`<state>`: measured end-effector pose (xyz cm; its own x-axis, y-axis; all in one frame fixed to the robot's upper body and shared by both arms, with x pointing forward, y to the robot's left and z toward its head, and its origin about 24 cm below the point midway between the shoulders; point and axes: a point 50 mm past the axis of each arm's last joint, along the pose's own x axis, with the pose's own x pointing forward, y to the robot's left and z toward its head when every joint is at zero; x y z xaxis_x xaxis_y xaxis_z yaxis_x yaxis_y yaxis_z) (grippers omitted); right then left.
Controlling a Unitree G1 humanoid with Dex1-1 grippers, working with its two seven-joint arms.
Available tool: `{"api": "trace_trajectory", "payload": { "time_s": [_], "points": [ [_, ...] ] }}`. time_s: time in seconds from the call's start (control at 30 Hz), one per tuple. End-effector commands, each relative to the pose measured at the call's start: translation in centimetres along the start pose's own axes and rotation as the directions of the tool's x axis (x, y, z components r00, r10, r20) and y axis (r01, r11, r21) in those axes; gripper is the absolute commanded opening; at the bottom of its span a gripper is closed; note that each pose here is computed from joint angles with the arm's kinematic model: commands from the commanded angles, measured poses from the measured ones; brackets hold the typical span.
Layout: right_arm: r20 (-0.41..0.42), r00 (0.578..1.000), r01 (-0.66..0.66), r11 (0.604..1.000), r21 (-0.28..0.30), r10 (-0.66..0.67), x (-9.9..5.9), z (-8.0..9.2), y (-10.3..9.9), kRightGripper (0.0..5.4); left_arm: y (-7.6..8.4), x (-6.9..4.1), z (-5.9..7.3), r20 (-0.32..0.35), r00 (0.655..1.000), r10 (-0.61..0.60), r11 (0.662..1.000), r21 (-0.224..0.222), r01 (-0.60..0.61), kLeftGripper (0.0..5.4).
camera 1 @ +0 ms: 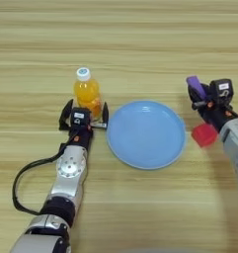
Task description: Move the objects on the table
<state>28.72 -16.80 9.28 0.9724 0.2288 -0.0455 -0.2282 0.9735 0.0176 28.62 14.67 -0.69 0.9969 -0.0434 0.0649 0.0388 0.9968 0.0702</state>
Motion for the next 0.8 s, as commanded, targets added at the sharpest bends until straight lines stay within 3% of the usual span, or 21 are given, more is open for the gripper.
{"api": "trace_trajectory", "payload": {
  "time_s": [0.03, 0.3, 0.8],
  "points": [
    [-0.032, 0.998, 0.055, 0.998, 0.001, -0.055, -0.3, -0.7, -1.8, 1.42, 0.0, -0.3, -0.2, -0.004, 1.0, 0.001, 1.0, 0.002, -0.001, 5.4],
    [-0.107, 0.989, 0.103, 0.995, 0.009, -0.102, -0.1, -3.0, -3.5, 1.42, 0.1, -0.3, -0.2, -0.005, 1.0, 0.002, 1.0, 0.002, -0.002, 5.4],
    [-0.16, 0.983, 0.096, 0.995, 0.017, -0.093, 0.5, -4.8, -3.7, 1.42, -0.1, -0.2, -0.2, -0.004, 1.0, 0.003, 1.0, 0.001, -0.003, 5.4]
  ]
}}
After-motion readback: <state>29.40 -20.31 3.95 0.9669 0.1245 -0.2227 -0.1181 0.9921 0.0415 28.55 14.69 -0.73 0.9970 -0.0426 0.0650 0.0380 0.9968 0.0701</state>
